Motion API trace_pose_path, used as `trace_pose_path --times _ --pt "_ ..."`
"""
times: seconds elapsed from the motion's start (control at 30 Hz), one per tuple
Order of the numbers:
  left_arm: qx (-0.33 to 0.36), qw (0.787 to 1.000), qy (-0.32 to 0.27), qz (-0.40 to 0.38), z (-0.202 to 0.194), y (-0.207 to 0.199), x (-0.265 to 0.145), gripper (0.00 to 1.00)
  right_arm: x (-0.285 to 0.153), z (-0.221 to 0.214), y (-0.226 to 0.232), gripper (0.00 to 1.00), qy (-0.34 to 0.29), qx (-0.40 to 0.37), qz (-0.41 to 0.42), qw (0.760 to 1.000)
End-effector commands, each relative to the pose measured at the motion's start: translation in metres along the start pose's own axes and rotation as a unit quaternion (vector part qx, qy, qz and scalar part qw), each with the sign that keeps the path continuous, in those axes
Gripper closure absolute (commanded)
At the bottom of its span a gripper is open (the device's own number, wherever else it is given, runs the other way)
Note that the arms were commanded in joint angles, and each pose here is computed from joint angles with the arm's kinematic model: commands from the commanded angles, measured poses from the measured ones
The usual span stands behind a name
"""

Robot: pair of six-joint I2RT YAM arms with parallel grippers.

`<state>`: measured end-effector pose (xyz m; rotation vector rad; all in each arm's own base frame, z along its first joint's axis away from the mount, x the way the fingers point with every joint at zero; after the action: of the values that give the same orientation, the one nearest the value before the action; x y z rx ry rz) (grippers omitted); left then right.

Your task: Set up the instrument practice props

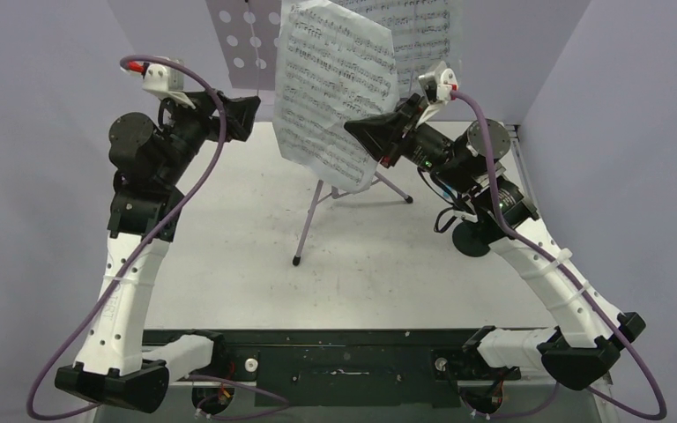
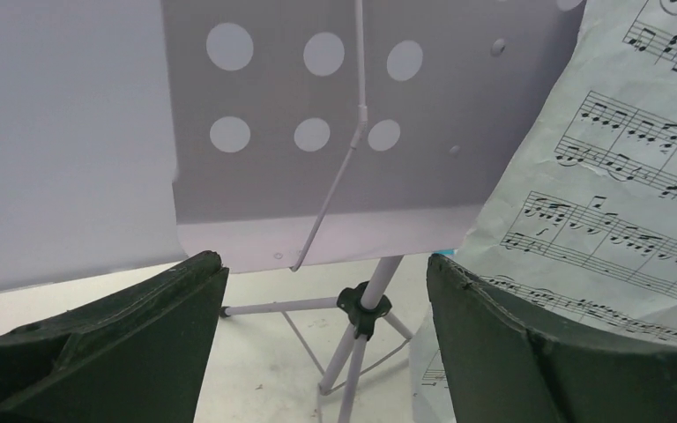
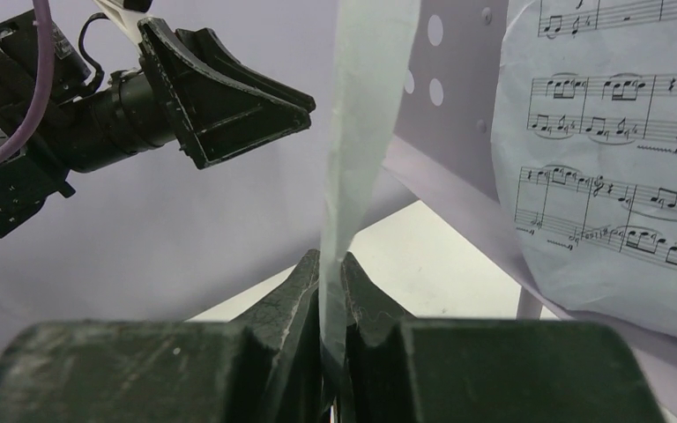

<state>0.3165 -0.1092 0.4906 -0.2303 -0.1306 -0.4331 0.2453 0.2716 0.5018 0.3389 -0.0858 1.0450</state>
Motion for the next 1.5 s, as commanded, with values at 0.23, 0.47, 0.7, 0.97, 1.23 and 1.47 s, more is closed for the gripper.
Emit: trace_pose_path --times 0.23,0.47,0.7,0.97,1.23,1.47 --pt "-0.095 0.984 -0.096 -0.116 0.077 -0.023 0.016 0.32 0.009 0.067 0.006 0.95 -0.100 -0.054 -0.009 0.993" --pt "-0.130 0.976 -0.102 -0.145 0.087 -0.024 0.036 0.43 0.014 0.085 0.001 0.95 -0.127 -0.067 -0.031 0.989" --pt "-0.145 0.976 -0.098 -0.130 0.080 -0.014 0.051 0.53 0.025 0.095 -0.003 0.95 -0.144 -0.067 -0.034 0.987" --pt "-0.141 0.975 -0.102 -0.135 0.076 -0.013 0.058 0.56 0.045 0.099 -0.012 0.95 -0.148 -0.065 -0.046 0.986" --pt "-0.131 0.976 -0.097 -0.142 0.071 -0.017 0.065 0.62 0.054 0.097 -0.024 0.95 -0.146 -0.068 -0.070 0.985" --pt "-0.111 0.982 -0.089 -0.124 0.067 -0.017 0.071 0.67 0.063 0.095 -0.026 0.95 -0.142 -0.069 -0.067 0.985"
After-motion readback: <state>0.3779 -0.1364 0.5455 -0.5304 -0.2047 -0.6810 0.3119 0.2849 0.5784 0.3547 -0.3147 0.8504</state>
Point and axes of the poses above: each gripper's point midway between its finger pads, its own x axis out along the fingers, its own y axis along the line the jaws close on, z = x × y, the point moved 3 cm from there along -x, back along the fingers, and after that the axes turned 4 degrees about x, right-handed, at the moved point
